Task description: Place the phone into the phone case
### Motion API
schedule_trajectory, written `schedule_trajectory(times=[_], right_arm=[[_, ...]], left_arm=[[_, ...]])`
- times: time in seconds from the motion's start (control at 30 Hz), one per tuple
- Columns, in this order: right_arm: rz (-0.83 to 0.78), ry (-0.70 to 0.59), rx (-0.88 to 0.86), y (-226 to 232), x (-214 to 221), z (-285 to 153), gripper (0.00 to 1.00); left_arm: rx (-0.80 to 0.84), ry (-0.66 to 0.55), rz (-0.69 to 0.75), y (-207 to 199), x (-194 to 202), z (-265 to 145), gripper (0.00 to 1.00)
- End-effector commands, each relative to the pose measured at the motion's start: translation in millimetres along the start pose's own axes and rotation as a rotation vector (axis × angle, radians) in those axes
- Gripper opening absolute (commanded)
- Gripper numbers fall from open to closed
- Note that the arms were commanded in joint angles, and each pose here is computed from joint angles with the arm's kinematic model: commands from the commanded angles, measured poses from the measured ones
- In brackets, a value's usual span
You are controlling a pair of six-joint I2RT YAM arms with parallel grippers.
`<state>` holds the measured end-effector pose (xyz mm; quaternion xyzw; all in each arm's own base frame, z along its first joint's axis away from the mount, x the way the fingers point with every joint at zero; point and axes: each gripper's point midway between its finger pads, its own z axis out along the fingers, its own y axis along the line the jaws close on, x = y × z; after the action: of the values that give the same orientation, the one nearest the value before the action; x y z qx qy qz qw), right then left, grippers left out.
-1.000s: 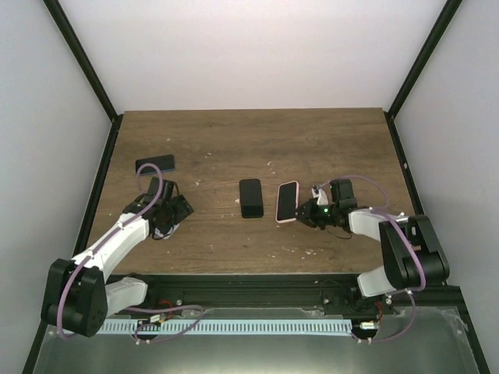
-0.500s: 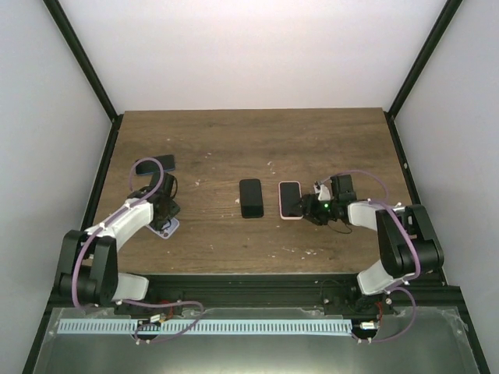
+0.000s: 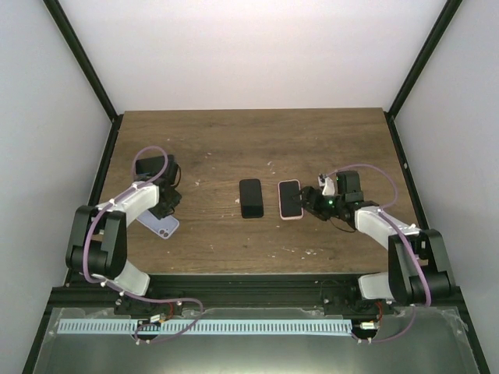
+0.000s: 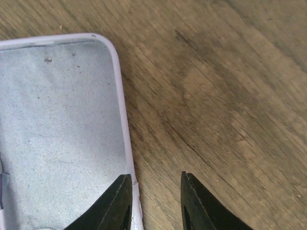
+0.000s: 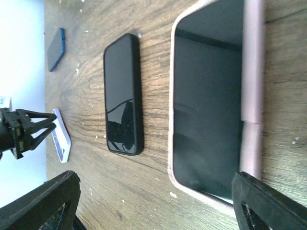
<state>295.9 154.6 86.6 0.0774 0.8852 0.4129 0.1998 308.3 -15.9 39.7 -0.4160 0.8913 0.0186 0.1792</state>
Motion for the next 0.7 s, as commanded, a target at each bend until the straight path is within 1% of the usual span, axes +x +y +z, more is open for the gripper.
schedule_trajectory(times=[0.0,0.07,0.2,0.3,0.4,0.57,0.67], right_arm=[[-0.016,-0.027,-0.033,10,-5,-8,0.88],[-0.028,-0.033,-0.05,14,-4,-10,0.87],[-0.038,-0.058,-0.055,17,-3,-16,0.87],[-0.043,-0.066,-0.049,18,-2,-19,0.87],[-0.044,-0.068,-0.053,20,-2,-21,0.87],[-0.055,-0.087,-0.065,26,-1,-28,0.87],[-0.055,-0.11,-0.073,27,-1,-30,0.86]], left_arm=[[-0.08,0.023,-0.027,11,2,6,0.29],[-0.113,0.022,-0.051,18,4,7,0.27],[-0.121,0.023,-0.089,23,7,7,0.28],[-0.124,0.028,-0.095,23,8,9,0.29],[-0.132,0.046,-0.094,23,12,15,0.27],[-0.102,0.093,-0.089,15,20,23,0.25],[-0.108,0.101,-0.093,17,23,25,0.19]])
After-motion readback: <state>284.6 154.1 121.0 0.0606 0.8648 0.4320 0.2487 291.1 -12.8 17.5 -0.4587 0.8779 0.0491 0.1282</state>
